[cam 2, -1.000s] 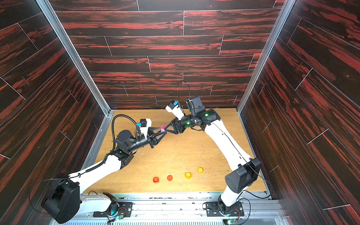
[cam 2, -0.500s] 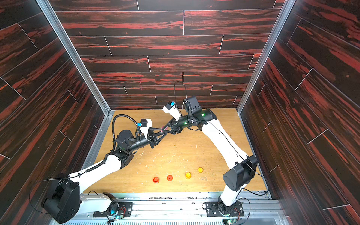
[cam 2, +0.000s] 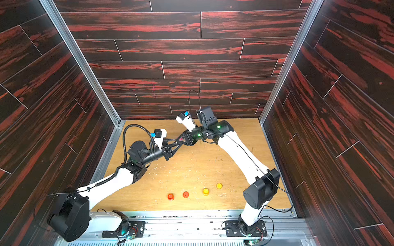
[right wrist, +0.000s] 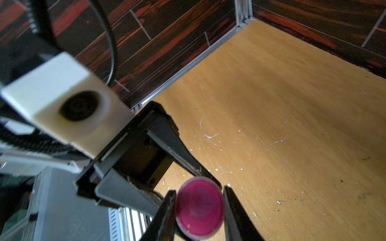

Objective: Close the paint jar lid
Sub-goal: Screw the lid onto the paint jar.

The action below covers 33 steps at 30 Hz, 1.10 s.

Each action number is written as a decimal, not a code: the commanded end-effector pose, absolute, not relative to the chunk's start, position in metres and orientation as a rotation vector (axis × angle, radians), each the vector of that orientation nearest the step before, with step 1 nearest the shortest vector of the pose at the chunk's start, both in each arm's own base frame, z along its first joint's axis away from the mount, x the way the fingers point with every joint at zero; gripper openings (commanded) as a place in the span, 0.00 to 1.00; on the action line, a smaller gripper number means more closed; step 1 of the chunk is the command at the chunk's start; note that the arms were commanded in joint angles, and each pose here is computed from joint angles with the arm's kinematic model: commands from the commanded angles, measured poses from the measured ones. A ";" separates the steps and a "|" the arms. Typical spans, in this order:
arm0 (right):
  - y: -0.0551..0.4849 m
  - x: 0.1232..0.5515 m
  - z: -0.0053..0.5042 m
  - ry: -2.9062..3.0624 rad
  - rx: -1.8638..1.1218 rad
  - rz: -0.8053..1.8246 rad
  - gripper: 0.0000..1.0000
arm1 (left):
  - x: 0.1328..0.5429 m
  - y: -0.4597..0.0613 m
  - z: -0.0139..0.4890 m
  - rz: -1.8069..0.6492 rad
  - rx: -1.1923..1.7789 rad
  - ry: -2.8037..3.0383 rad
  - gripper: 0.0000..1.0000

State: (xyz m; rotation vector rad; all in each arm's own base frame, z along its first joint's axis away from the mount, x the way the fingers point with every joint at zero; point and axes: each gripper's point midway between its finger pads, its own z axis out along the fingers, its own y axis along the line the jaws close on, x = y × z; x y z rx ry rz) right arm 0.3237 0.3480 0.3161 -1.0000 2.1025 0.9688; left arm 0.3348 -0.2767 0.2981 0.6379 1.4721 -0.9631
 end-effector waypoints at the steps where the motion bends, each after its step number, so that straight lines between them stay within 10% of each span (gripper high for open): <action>1: 0.382 0.346 0.280 2.244 -0.730 0.913 0.33 | 0.357 -0.282 0.331 -0.844 0.580 1.346 0.13; 15: 0.353 0.348 0.311 2.212 -0.644 0.875 0.63 | 0.377 -0.267 0.328 -0.813 0.453 1.311 0.12; 33: 0.327 0.281 0.366 1.926 -1.249 0.967 0.65 | 0.301 -0.279 0.339 -1.082 0.739 1.335 0.10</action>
